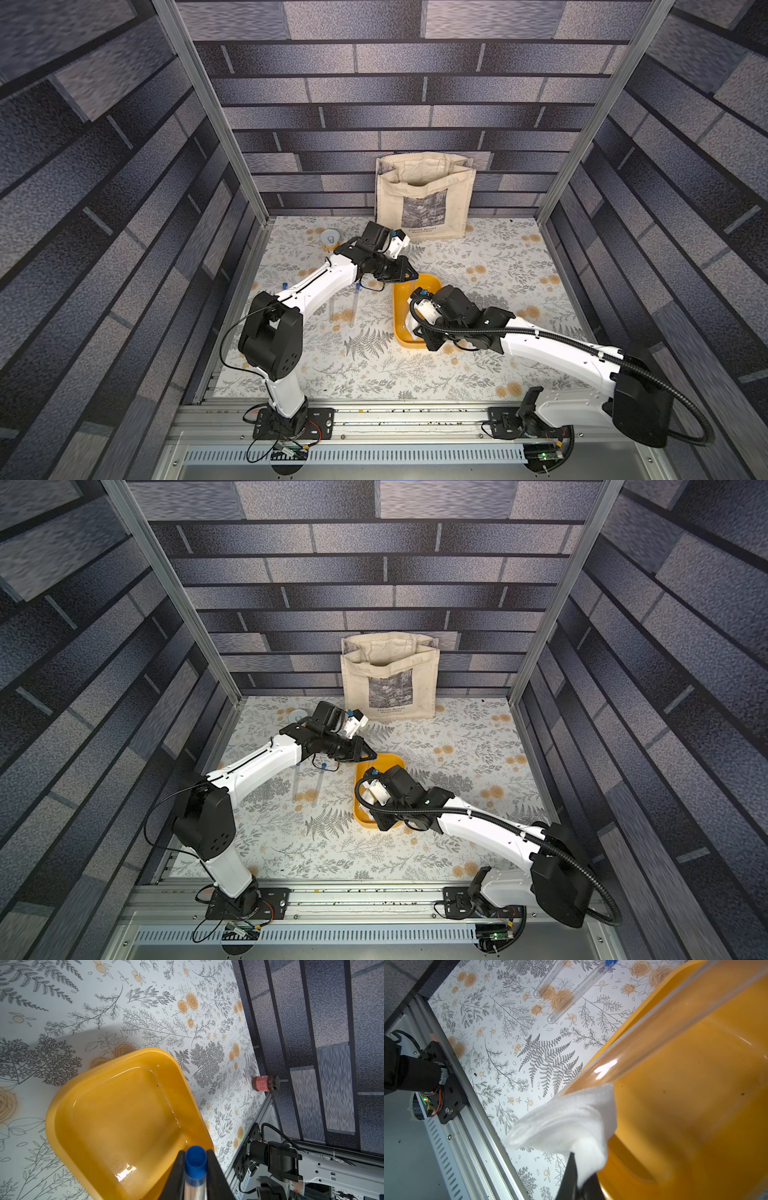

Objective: Wipe the exteriors of test tubes
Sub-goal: Wipe the dirt from the test tube.

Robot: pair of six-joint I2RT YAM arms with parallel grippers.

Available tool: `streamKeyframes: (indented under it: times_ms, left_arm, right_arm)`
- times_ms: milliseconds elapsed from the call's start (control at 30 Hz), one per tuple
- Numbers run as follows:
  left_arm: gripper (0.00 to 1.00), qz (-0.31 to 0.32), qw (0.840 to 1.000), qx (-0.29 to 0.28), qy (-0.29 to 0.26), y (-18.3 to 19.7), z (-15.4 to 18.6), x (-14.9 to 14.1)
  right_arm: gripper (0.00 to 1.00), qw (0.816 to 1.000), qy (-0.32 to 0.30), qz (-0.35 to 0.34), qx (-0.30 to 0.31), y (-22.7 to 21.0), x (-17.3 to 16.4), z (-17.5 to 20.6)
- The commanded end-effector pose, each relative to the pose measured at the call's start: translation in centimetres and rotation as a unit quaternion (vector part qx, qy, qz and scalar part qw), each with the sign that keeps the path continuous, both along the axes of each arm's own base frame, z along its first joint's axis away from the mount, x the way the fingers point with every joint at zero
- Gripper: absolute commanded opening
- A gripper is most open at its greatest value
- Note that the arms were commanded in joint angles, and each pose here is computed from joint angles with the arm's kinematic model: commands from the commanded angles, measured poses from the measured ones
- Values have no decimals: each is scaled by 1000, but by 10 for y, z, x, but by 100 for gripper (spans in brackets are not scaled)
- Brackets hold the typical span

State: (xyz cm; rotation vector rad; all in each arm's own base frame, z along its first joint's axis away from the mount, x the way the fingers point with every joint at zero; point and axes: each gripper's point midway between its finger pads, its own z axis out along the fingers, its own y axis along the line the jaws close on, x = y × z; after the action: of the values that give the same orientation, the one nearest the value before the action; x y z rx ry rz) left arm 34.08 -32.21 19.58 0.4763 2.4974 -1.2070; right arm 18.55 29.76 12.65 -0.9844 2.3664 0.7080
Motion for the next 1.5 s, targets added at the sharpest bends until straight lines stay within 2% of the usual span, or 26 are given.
streamKeyframes:
  times_ms: [0, 567, 767, 933, 1067, 1467]
  left_arm:
    - [15, -8, 1000, -19, 0, -3, 12, -7]
    - [15, -22, 999, -29, 9, -9, 11, -14]
    - [16, -25, 999, -30, 12, -9, 10, -15]
    - [16, -27, 999, -32, 9, -10, 12, -16]
    - [15, -25, 999, -36, 4, -10, 14, -15]
    - [16, -34, 993, -108, 17, -36, 27, -17]
  right_arm:
    - [0, 1000, -12, -7, 14, 3, 2, 7]
    - [0, 998, -37, -57, -4, -5, 53, 20]
    - [0, 994, -31, -103, -17, -25, 83, 22]
    - [0, 986, -25, -158, -52, -48, 100, 15]
    - [0, 982, -9, -175, -75, -55, 100, 6]
    - [0, 982, 68, -176, -23, -39, 78, 8]
